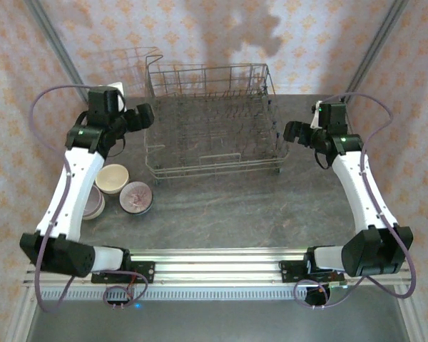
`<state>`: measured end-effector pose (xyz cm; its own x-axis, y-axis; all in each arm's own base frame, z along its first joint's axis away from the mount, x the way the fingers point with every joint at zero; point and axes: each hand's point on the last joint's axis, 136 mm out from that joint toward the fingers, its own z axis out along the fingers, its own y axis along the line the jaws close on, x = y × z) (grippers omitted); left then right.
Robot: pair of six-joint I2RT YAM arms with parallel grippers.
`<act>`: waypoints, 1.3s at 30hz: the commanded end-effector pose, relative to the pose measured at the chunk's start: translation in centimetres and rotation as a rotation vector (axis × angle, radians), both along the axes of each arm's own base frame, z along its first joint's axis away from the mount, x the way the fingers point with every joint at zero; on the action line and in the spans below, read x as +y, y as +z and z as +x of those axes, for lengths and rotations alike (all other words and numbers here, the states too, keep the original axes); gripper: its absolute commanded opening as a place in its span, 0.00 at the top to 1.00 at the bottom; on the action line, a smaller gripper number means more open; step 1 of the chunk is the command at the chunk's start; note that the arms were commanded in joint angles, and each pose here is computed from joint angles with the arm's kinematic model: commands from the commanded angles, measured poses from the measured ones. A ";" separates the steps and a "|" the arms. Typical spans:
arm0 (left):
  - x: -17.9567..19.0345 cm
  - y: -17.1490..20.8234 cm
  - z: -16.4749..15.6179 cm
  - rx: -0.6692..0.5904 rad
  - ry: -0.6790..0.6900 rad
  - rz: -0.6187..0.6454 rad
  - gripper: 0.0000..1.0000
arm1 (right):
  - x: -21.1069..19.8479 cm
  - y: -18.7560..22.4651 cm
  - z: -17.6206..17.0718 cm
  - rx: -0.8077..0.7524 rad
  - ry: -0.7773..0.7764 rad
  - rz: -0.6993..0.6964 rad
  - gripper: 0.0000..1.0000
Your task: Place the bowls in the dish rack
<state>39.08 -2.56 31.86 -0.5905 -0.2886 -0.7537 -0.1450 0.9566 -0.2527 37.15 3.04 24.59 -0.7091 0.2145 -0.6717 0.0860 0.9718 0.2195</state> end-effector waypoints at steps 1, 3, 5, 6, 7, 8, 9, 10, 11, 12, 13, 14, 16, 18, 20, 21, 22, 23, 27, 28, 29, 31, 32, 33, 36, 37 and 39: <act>-1.3 -2.3 -1.7 0.172 -0.010 -0.062 0.10 | 0.5 0.5 -1.5 0.062 -0.005 0.043 0.01; -2.0 -2.7 -1.4 0.191 -0.021 -0.065 0.12 | 0.7 0.3 -1.8 0.073 -0.001 0.055 0.01; -2.5 -3.5 -1.2 0.237 -0.026 -0.062 0.16 | 1.0 -0.1 -2.0 0.086 -0.001 0.083 0.01; -2.9 -3.8 -1.2 0.263 -0.033 -0.062 0.19 | 1.3 -0.4 -2.2 0.094 0.000 0.099 0.01; -3.1 -4.0 -1.2 0.284 -0.037 -0.060 0.22 | 1.4 -0.6 -2.4 0.100 -0.001 0.111 0.01; -3.3 -4.2 -1.2 0.298 -0.039 -0.060 0.23 | 1.5 -0.8 -2.6 0.104 -0.003 0.119 0.01; -3.7 -4.3 -1.3 0.302 -0.047 -0.063 0.24 | 1.5 -0.9 -2.8 0.105 -0.005 0.124 0.01; -4.1 -4.3 -1.3 0.303 -0.059 -0.069 0.25 | 1.5 -0.8 -3.0 0.101 -0.006 0.125 0.00; -4.4 -4.2 -1.3 0.299 -0.065 -0.072 0.26 | 1.5 -0.7 -3.2 0.094 -0.007 0.128 0.00; -4.8 -4.1 -1.4 0.297 -0.074 -0.076 0.27 | 1.6 -0.4 -3.4 0.080 -0.002 0.137 0.00; -5.1 -4.0 -1.4 0.296 -0.080 -0.081 0.27 | 1.7 -0.1 -3.6 0.065 0.002 0.146 0.00; -5.4 -4.0 -1.5 0.300 -0.084 -0.085 0.27 | 1.8 0.2 -3.7 0.055 0.003 0.152 0.01; -5.8 -4.6 -1.5 0.326 -0.094 -0.088 0.27 | 2.0 0.5 -3.9 0.040 0.011 0.166 0.01; -6.4 -5.1 -1.6 0.350 -0.108 -0.087 0.27 | 2.1 0.6 -4.0 0.041 0.017 0.169 0.01; -7.2 -5.3 -1.6 0.348 -0.126 -0.107 0.27 | 2.2 0.5 -4.0 0.045 0.020 0.170 0.01; -7.7 -5.2 -1.7 0.342 -0.135 -0.121 0.27 | 2.2 0.4 -4.1 0.048 0.022 0.170 0.01; -7.9 -5.3 -1.8 0.341 -0.137 -0.134 0.26 | 2.3 0.4 -4.1 0.049 0.023 0.172 0.01; -8.1 -5.2 -1.9 0.341 -0.138 -0.142 0.26 | 2.3 0.3 -4.2 0.052 0.025 0.174 0.01; -7.6 -4.0 -2.1 0.300 -0.120 -0.116 0.22 | 2.3 0.1 -4.3 0.053 0.030 0.170 0.01; -7.1 -3.2 -2.1 0.276 -0.106 -0.090 0.21 | 2.3 0.1 -4.3 0.054 0.032 0.169 0.01; -6.4 -2.5 -2.0 0.261 -0.088 -0.059 0.20 | 2.3 0.0 -4.3 0.056 0.033 0.168 0.01; -4.9 -1.2 -1.7 0.247 -0.044 0.007 0.18 | 2.4 0.0 -4.4 0.059 0.039 0.168 0.01; -4.2 -0.8 -1.6 0.248 -0.023 0.037 0.17 | 2.5 -0.1 -4.4 0.063 0.042 0.170 0.01; -3.5 -0.5 -1.4 0.255 -0.001 0.068 0.16 | 2.5 -0.2 -4.4 0.068 0.046 0.169 0.01; -2.2 -0.6 -0.4 0.269 0.031 0.069 0.14 | 2.6 -0.7 -4.4 0.083 0.052 0.170 0.01; -2.0 -0.9 0.0 0.283 0.037 0.058 0.14 | 2.6 -0.7 -4.4 0.086 0.051 0.169 0.01; -1.4 -1.8 0.6 0.315 0.050 0.058 0.13 | 2.5 -0.9 -4.4 0.088 0.050 0.166 0.01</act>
<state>39.55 -5.73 33.09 -0.7222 -0.2960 -0.6251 -0.1990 0.9545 -0.2222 33.09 5.38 24.32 -0.7602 0.2952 -0.5787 0.0721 0.9236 0.3765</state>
